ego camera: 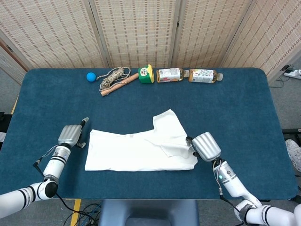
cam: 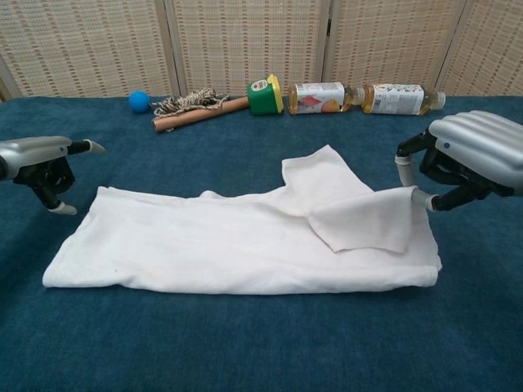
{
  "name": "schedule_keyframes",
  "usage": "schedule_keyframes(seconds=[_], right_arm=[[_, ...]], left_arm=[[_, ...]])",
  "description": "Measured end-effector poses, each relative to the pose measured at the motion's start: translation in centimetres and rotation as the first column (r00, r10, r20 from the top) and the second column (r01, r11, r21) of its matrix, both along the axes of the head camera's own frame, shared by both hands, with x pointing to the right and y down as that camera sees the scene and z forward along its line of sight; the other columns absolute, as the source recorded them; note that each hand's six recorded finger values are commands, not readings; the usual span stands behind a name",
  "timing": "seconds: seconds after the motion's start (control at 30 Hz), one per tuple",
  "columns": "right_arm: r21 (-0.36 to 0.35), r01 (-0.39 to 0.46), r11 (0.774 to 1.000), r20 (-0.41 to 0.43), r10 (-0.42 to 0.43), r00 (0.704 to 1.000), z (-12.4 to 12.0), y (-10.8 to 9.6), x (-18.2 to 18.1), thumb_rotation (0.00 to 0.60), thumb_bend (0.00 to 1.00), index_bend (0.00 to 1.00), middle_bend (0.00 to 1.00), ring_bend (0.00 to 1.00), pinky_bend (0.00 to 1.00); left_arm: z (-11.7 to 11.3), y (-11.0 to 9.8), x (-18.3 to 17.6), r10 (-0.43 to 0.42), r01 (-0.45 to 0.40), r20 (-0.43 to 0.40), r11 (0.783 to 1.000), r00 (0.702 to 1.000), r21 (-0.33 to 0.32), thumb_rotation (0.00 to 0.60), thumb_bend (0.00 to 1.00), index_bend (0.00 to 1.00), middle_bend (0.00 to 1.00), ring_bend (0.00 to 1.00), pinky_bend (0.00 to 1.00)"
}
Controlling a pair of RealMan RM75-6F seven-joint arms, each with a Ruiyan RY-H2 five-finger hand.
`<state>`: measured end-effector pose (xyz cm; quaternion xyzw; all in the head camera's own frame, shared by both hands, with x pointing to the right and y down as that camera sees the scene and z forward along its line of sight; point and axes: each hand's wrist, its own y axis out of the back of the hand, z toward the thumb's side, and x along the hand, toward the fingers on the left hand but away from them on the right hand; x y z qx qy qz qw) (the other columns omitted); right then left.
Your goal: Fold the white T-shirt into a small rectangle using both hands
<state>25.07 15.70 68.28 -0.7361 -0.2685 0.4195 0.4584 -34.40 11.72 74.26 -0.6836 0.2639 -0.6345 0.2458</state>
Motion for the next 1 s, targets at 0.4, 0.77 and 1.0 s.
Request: schedule_keyframes(seconds=[0.4, 0.77, 1.0], right_arm=[[0.021, -0.019, 1.000, 0.019, 0.019, 1.000, -0.2, -0.9, -0.3, 0.600, 0.60, 0.85, 0.97, 0.96, 1.00], [0.067, -0.017, 0.998, 0.078, 0.011, 0.997, -0.5, -2.2, -1.5, 0.600, 0.60, 0.85, 0.97, 0.96, 1.00], [0.103, -0.025, 0.994, 0.064, 0.018, 0.998, 0.4, -3.9, -2.1, 0.600, 0.60, 0.85, 0.97, 0.96, 1.00]], left_arm=[[-0.4, -1.5, 0.6, -0.049, 0.051, -0.016, 0.992, 0.999, 0.114, 0.600, 0.28, 0.00, 0.79, 0.73, 0.94], [-2.5, -0.7, -1.1, -0.081, 0.086, -0.032, 0.983, 0.996, 0.162, 0.600, 0.28, 0.00, 0.78, 0.72, 0.94], [-3.5, -0.2, -2.2, -0.100, 0.104, -0.034, 0.980, 0.994, 0.169, 0.600, 0.28, 0.00, 0.78, 0.71, 0.94]])
